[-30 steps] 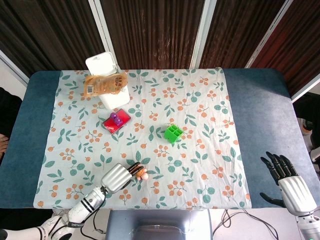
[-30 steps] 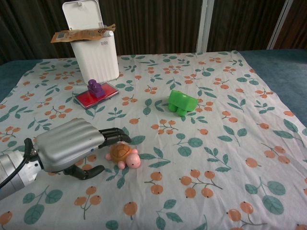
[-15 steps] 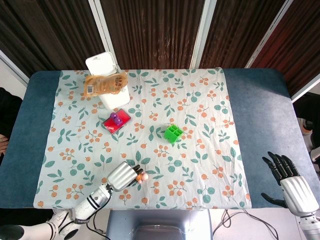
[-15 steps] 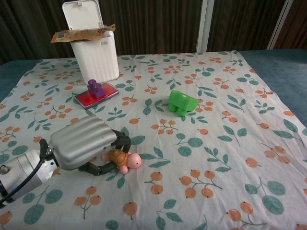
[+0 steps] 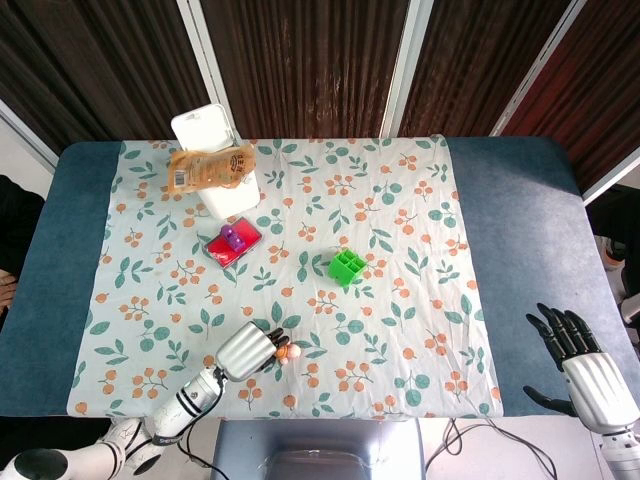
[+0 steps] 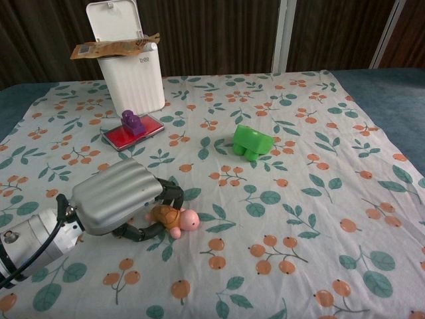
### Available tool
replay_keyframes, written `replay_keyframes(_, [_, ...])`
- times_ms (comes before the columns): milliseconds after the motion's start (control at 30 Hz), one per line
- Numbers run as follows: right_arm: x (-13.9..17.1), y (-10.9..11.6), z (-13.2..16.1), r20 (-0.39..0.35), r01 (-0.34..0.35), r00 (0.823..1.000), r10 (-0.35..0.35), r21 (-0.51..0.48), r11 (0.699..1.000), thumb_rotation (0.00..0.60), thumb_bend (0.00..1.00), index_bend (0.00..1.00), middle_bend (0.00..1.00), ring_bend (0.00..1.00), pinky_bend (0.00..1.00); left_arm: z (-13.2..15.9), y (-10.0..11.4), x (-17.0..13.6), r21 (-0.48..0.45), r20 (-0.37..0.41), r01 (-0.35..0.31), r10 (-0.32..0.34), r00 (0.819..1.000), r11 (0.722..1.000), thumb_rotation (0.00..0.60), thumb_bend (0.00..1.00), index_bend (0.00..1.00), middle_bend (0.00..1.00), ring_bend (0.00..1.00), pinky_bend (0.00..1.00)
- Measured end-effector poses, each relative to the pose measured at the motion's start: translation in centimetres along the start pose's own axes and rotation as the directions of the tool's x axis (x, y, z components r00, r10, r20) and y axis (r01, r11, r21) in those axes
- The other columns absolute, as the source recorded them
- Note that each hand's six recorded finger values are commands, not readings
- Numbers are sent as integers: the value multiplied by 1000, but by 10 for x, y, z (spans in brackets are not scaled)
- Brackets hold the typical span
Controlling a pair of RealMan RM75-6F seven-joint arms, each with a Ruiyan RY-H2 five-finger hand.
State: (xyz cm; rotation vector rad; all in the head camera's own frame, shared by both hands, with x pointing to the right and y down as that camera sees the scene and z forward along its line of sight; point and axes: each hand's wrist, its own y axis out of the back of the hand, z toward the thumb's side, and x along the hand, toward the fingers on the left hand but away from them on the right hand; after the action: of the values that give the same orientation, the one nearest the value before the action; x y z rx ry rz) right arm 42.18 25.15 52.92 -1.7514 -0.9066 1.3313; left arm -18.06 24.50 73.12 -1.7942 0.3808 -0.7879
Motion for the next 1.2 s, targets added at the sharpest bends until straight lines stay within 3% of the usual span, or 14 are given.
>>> replay_keyframes(67, [0, 0, 0, 0, 0, 1000, 0, 0, 1000, 600, 214, 0, 0, 0, 0, 0, 0, 0, -5, 1, 9, -9, 1000, 1000, 600, 420, 217, 330, 982, 1000])
replay_keyframes(300, [1, 1, -1, 3, 1, 1000, -1, 0, 1000, 600, 214, 0, 0, 0, 0, 0, 1, -2, -11, -1, 33, -33, 999, 999, 600, 415, 203, 297, 999, 1000])
replay_keyframes(433, [1, 1, -2, 7, -4, 1000, 4, -2, 1000, 600, 214, 0, 0, 0, 0, 1, 2, -2, -16, -5, 33, -33, 999, 999, 600, 414, 234, 336, 1000, 1000])
replay_keyframes(567, [1, 2, -1, 6, -3, 1000, 3, -2, 1000, 600, 214, 0, 0, 0, 0, 1, 0, 0, -12, -4, 40, -40, 999, 999, 600, 414, 342, 422, 1000, 1000])
replay_keyframes(700, [1, 3, -2, 7, -1, 1000, 1, -4, 1000, 600, 214, 0, 0, 0, 0, 0, 1, 2, -7, -6, 26, -26, 1000, 1000, 600, 413, 587, 655, 1000, 1000])
replay_keyframes(833, [1, 3, -2, 6, 0, 1000, 0, -4, 1000, 600, 214, 0, 0, 0, 0, 3, 2, 4, -61, -16, 4, -5, 1000, 998, 600, 424, 802, 853, 1000, 1000])
replay_keyframes(1100, [1, 3, -1, 6, 0, 1000, 0, -2, 1000, 600, 214, 0, 0, 0, 0, 1, 3, 6, -66, -17, -44, 43, 999, 997, 600, 431, 858, 915, 1000, 1000])
replay_keyframes(1167, [1, 3, -1, 6, 0, 1000, 0, -2, 1000, 600, 214, 0, 0, 0, 0, 1, 4, 6, -68, -18, -54, 52, 998, 996, 600, 432, 838, 890, 1000, 1000])
replay_keyframes(1200, [2, 4, -2, 6, 1, 1000, -1, -2, 1000, 600, 214, 0, 0, 0, 0, 1, 4, 6, -69, -19, -54, 53, 998, 996, 600, 431, 779, 826, 1000, 1000])
